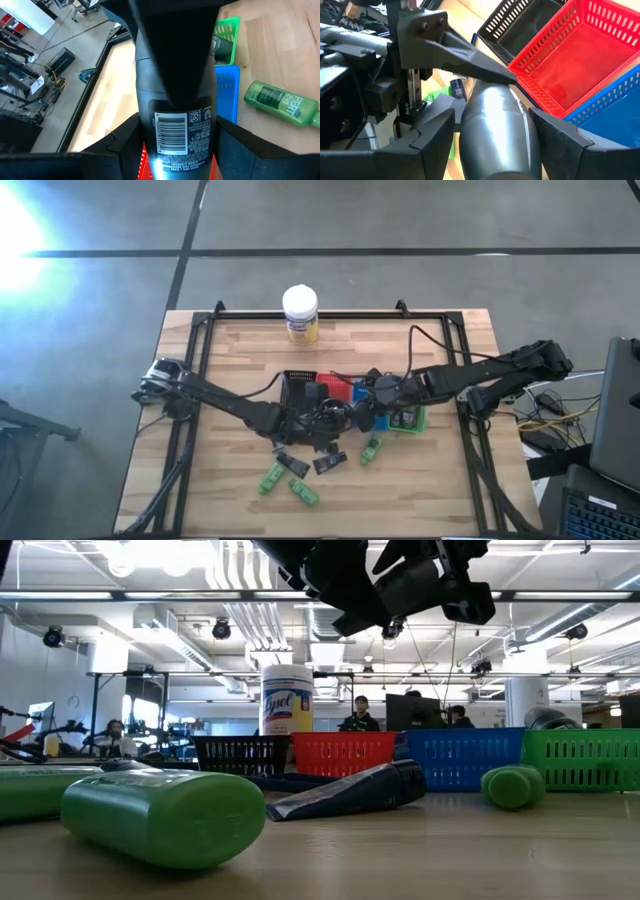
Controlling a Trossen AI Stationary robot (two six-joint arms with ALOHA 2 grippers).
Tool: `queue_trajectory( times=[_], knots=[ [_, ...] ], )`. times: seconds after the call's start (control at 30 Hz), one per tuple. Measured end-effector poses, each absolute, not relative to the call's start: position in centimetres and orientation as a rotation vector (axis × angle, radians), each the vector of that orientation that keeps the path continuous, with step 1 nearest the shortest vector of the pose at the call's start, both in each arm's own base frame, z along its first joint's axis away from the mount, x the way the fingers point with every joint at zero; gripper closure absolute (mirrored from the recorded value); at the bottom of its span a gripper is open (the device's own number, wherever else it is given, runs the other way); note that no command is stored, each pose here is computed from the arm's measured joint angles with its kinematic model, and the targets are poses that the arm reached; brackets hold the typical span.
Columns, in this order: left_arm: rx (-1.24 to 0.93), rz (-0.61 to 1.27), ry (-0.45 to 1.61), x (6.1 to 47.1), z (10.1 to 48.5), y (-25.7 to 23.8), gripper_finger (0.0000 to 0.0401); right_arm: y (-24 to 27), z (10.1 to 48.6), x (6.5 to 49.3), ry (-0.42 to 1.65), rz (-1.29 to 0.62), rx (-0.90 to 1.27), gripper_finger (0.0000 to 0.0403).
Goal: Pick & Place Travel size toiletries
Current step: Put the gray deodorant into the green bin
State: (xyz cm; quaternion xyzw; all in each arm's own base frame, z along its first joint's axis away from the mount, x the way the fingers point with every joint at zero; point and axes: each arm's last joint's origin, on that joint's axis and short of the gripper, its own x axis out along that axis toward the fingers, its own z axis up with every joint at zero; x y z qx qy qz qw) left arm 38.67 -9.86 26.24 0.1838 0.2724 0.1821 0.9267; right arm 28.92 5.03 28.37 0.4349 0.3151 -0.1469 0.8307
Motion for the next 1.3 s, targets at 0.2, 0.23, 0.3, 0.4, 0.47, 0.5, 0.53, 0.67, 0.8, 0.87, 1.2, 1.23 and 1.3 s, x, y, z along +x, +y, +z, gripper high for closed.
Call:
queue_trajectory(
  times=[0.2, 0.23, 0.3, 0.4, 0.47, 0.5, 0.53, 0.67, 0.8, 0.87, 1.2, 1.23, 1.3],
  knots=[
    [0.377, 0.388, 0.56, 38.7, 26.2, -9.6, 0.02, 4.9, 28.0, 28.9, 0.677, -0.327, 0.952, 0.0141],
    [0.377, 0.388, 0.56, 38.7, 26.2, -9.6, 0.02, 4.8, 27.9, 28.8, 0.679, -0.329, 0.951, 0.014],
    [0.378, 0.39, 0.562, 38.7, 26.1, -9.6, 0.02, 4.8, 27.9, 28.8, 0.677, -0.333, 0.951, 0.0139],
    [0.379, 0.389, 0.565, 38.7, 26.0, -9.5, 0.02, 4.8, 27.9, 28.8, 0.675, -0.338, 0.954, 0.0154],
    [0.378, 0.387, 0.565, 38.7, 26.0, -9.5, 0.02, 4.8, 27.8, 28.8, 0.677, -0.341, 0.954, 0.0172],
    [0.378, 0.385, 0.565, 38.7, 26.0, -9.5, 0.02, 4.7, 27.8, 28.8, 0.677, -0.344, 0.955, 0.0183],
    [0.378, 0.384, 0.565, 38.7, 26.0, -9.6, 0.02, 4.7, 27.8, 28.8, 0.676, -0.346, 0.957, 0.0193],
    [0.375, 0.376, 0.568, 38.7, 26.0, -9.5, 0.0198, 4.5, 27.5, 28.8, 0.677, -0.359, 0.969, 0.0211],
    [0.376, 0.373, 0.57, 38.7, 25.9, -9.6, 0.0183, 4.5, 27.3, 28.8, 0.677, -0.363, 0.968, 0.021],
    [0.377, 0.373, 0.571, 38.7, 25.9, -9.6, 0.0176, 4.5, 27.2, 28.7, 0.678, -0.363, 0.967, 0.0211],
    [0.369, 0.377, 0.615, 38.4, 25.4, -9.6, 0.017, 3.8, 26.5, 27.1, 0.777, -0.551, 0.834, 0.0211],
    [0.371, 0.378, 0.622, 38.3, 25.4, -9.5, 0.0169, 3.7, 26.5, 26.6, 0.797, -0.578, 0.815, 0.0211],
    [0.375, 0.379, 0.633, 38.2, 25.3, -9.5, 0.0169, 3.5, 26.6, 25.8, 0.82, -0.622, 0.783, 0.0211]
  ],
)
